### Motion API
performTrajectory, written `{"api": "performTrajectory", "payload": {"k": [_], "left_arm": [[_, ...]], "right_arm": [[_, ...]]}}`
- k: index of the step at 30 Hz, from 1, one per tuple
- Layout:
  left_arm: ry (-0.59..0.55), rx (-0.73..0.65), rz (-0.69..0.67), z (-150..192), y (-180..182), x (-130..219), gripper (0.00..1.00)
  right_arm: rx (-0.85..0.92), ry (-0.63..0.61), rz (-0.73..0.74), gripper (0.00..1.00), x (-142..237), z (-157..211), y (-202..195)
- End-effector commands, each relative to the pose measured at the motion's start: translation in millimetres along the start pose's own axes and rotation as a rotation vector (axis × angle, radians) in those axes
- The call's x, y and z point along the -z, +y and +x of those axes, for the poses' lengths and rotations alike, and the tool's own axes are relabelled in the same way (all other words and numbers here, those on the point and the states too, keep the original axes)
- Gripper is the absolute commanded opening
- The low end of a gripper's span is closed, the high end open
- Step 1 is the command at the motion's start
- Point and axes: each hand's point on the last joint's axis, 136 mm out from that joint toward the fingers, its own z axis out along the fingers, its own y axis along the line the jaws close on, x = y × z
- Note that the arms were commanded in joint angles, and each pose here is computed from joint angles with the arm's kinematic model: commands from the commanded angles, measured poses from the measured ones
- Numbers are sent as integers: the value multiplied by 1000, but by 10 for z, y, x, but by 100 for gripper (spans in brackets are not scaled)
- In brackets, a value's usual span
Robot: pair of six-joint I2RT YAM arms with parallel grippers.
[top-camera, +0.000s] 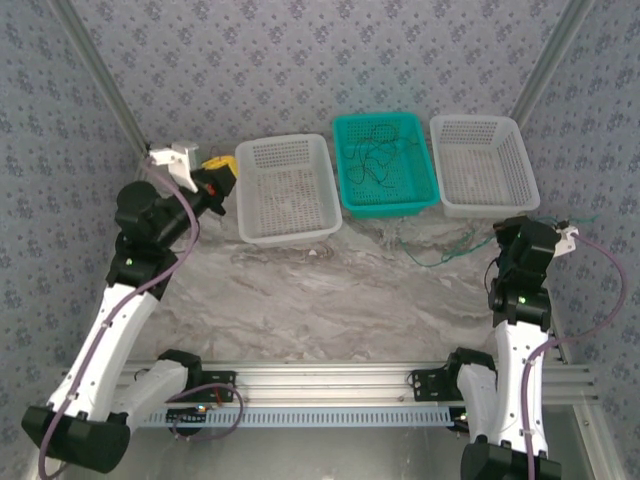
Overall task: Untangle the cables
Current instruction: Untie the cable, then place the cable into the container.
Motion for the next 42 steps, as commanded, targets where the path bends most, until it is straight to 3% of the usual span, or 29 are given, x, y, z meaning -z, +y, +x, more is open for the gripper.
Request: {"api": "performTrajectory", "payload": {"k": [1, 8, 17, 25, 28, 35, 37, 40, 42], "left_arm": [[-170, -36, 170, -652, -410, -50, 0], [-237, -137, 339, -1097, -892, -673, 0], [-182, -41, 487, -964, -1056, -1941, 0], [-14, 16, 507, -210, -1059, -2952, 0], [15, 39, 474, 163, -963, -3156, 0], [222, 100, 396, 1144, -743, -3470, 0], [277, 87, 363, 1354, -705, -3490, 11], [330, 68, 325, 1516, -670, -3481, 61], [341, 53, 305, 1514, -672, -3460, 76]], "right_arm": [[-30, 14, -52, 0, -7, 21, 83], [-15, 27, -98, 0, 49, 20, 181], [17, 43, -125, 0, 84, 48, 220], [86, 42, -131, 0, 106, 42, 236], [113, 40, -120, 0, 105, 43, 205], [130, 31, -134, 0, 117, 14, 247], [125, 33, -137, 0, 113, 16, 253], [121, 39, -139, 0, 108, 30, 253], [120, 45, -139, 0, 108, 41, 250]]}}
